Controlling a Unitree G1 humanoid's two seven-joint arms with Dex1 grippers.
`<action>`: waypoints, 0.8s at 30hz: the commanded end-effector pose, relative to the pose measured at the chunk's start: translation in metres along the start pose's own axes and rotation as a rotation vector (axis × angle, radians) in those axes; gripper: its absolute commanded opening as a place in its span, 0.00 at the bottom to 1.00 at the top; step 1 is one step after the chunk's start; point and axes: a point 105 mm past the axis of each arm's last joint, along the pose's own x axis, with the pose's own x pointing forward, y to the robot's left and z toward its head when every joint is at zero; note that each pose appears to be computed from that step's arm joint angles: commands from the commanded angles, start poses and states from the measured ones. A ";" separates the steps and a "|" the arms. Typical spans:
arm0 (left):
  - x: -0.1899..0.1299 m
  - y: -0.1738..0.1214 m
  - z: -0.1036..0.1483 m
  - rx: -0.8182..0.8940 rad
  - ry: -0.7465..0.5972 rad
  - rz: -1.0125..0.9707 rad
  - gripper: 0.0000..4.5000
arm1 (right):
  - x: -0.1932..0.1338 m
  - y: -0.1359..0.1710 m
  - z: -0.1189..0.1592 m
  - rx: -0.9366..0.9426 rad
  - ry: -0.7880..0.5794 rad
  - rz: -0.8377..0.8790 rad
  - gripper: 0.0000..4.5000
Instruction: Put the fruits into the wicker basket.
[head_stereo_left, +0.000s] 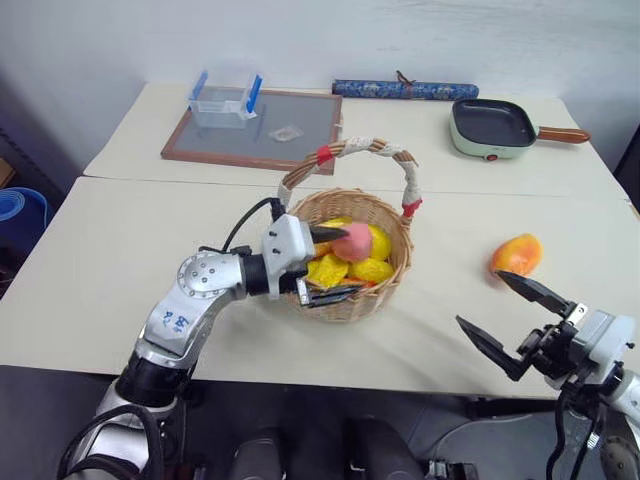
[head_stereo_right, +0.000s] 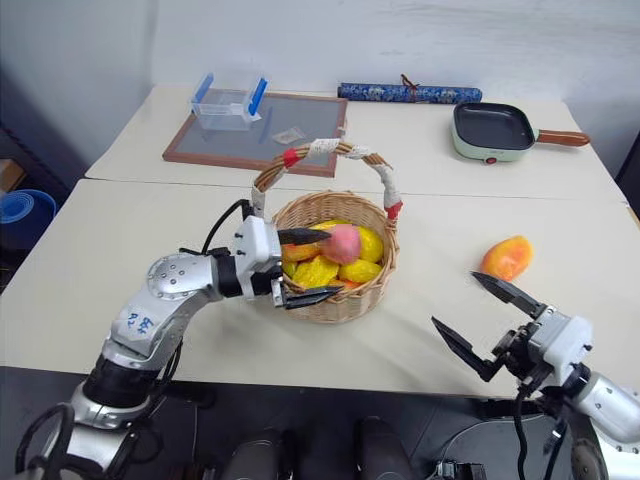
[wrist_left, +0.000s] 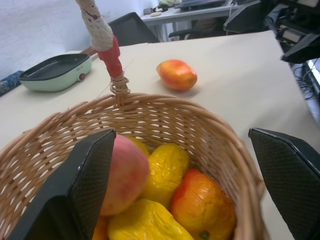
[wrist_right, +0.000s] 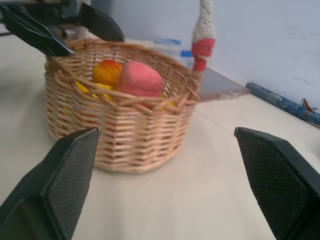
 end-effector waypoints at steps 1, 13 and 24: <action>-0.024 0.001 0.040 0.016 -0.159 -0.026 1.00 | -0.026 -0.019 0.006 -0.006 0.021 -0.121 1.00; -0.125 0.001 0.051 -0.045 -0.076 0.042 1.00 | -0.107 -0.043 -0.028 0.185 0.237 -0.503 1.00; -0.125 -0.016 0.042 -0.135 -0.009 -0.019 1.00 | -0.002 -0.121 -0.027 0.659 0.455 -0.556 1.00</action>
